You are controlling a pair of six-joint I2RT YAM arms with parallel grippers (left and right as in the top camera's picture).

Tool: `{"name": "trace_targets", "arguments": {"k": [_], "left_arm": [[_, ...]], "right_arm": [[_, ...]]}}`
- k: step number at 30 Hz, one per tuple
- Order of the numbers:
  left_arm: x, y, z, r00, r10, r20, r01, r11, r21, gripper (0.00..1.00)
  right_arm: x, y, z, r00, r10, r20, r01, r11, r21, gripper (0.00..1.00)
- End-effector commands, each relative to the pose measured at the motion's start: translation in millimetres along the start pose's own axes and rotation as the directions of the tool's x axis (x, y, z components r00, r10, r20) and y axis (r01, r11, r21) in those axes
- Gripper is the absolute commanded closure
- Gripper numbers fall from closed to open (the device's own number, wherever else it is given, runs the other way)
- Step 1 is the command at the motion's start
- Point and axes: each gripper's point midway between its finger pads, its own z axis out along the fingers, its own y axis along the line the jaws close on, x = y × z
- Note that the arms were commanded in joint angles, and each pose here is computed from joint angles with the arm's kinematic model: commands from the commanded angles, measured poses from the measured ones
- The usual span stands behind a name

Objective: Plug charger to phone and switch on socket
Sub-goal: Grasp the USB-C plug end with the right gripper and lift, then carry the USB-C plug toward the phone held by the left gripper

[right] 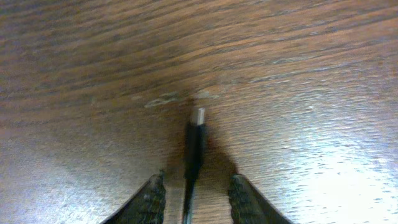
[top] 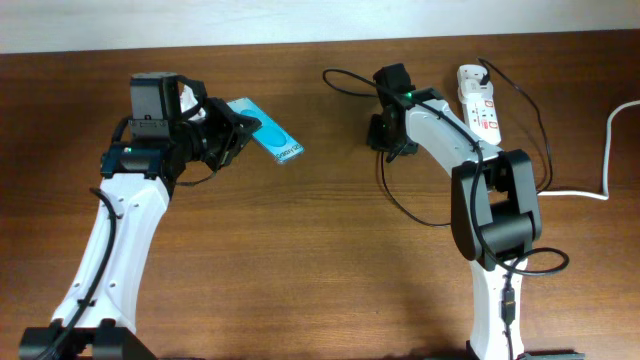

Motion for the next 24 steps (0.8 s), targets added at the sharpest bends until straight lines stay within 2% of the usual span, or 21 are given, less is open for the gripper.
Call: {"name": "trace_targets", "arguments": {"k": [1,2,7,11,14,17,19,22,24], "left_arm": [[1,-3,-4,1.0,0.016,-0.004,-0.016,1.0,0.01,1.0],[4,1,-4,1.0,0.003,-0.014,-0.003,1.0,-0.004,1.0],[6,5,-4,1.0,-0.01,-0.023,0.01,1.0,-0.019,1.0],[6,5,-4,1.0,-0.01,-0.023,0.01,1.0,-0.019,1.0],[6,5,-4,1.0,-0.01,-0.022,0.009,1.0,-0.019,1.0],[3,4,-6,1.0,0.007,-0.015,-0.007,1.0,-0.011,1.0],[1,-2,-7,0.998,0.053,-0.02,-0.052,0.998,0.024,1.0],[-3,-17,-15,0.991,0.127,-0.034,-0.123,0.986,0.117,1.0],[-6,-21,-19,0.987,0.159,-0.031,-0.152,0.977,0.15,1.0]], "right_arm": [[37,1,38,0.99,-0.021,-0.14,0.018,1.0,-0.019,0.86],[40,0,43,0.988,-0.021,-0.152,0.019,1.0,-0.014,0.96],[31,-2,47,0.99,-0.062,-0.127,0.057,0.998,-0.041,0.96],[26,1,28,0.97,-0.173,-0.169,0.137,0.969,-0.206,0.96],[25,14,-20,0.947,-0.28,-0.16,0.179,0.869,-0.461,0.95],[31,15,-78,0.935,-0.326,-0.141,0.17,0.759,-0.628,0.95],[35,14,-101,0.932,-0.339,-0.13,0.166,0.717,-0.677,0.96],[48,21,-163,0.924,-0.375,-0.075,0.159,0.554,-0.817,0.96],[59,24,-188,0.919,-0.388,-0.07,0.141,0.49,-0.861,0.95]]}}
